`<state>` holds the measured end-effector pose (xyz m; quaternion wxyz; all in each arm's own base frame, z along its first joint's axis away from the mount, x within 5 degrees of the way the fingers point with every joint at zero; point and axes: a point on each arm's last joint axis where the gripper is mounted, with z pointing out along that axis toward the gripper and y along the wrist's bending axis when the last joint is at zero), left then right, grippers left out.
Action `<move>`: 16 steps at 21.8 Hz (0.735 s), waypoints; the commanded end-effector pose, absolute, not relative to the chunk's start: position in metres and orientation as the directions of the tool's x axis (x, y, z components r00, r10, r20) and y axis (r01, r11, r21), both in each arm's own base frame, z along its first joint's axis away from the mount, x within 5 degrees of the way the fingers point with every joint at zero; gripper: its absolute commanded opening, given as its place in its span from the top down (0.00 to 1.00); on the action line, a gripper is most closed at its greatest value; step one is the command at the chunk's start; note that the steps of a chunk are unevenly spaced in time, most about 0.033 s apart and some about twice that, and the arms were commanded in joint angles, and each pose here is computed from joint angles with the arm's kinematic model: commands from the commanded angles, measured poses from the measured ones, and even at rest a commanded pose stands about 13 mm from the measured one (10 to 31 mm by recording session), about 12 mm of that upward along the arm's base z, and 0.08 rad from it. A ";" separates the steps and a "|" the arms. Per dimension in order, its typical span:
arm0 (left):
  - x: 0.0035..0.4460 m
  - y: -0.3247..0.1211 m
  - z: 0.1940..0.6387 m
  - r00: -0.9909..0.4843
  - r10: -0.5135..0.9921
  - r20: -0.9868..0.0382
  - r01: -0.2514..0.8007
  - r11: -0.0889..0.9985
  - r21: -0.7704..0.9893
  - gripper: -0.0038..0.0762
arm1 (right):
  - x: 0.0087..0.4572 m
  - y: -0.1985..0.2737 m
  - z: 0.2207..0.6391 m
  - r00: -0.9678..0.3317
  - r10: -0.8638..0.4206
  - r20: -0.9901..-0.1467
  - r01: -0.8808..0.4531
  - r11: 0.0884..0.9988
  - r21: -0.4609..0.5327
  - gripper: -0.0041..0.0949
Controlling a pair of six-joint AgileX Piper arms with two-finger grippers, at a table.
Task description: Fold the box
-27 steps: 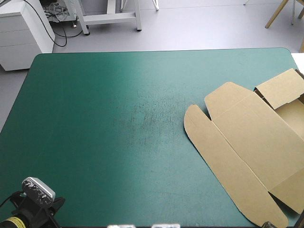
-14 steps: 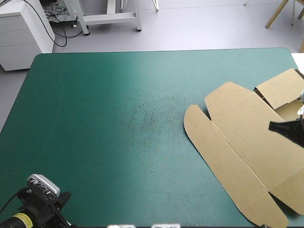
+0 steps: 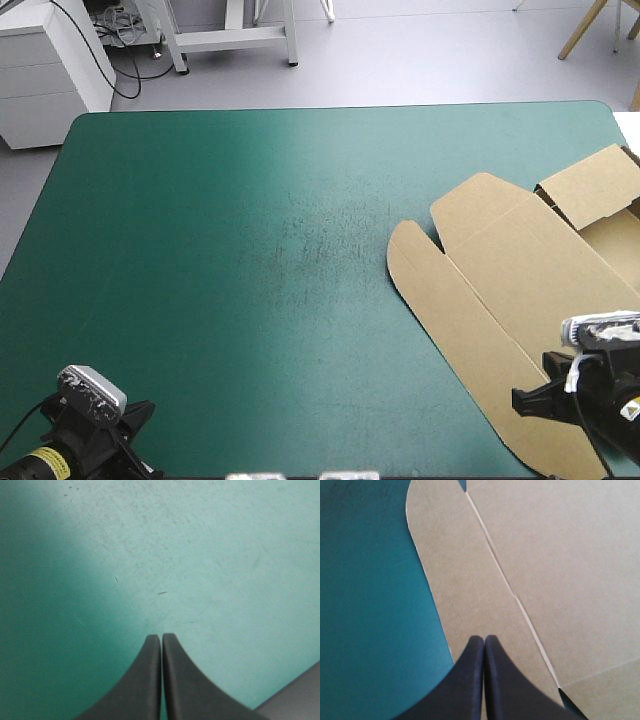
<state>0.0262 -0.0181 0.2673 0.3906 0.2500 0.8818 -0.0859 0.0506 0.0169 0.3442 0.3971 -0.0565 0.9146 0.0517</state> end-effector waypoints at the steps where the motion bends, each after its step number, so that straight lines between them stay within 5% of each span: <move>1: 0.028 -0.020 0.274 -0.562 0.352 -0.748 0.507 0.862 0.024 0.96 | 0.047 0.022 0.333 -0.632 -0.107 -0.768 -0.201 0.979 0.030 0.98; 16: 0.027 -0.020 0.273 -0.567 0.365 -0.738 0.514 0.858 0.029 0.96 | 0.008 0.033 0.306 -0.500 -0.145 -0.854 -0.202 0.978 -0.048 0.98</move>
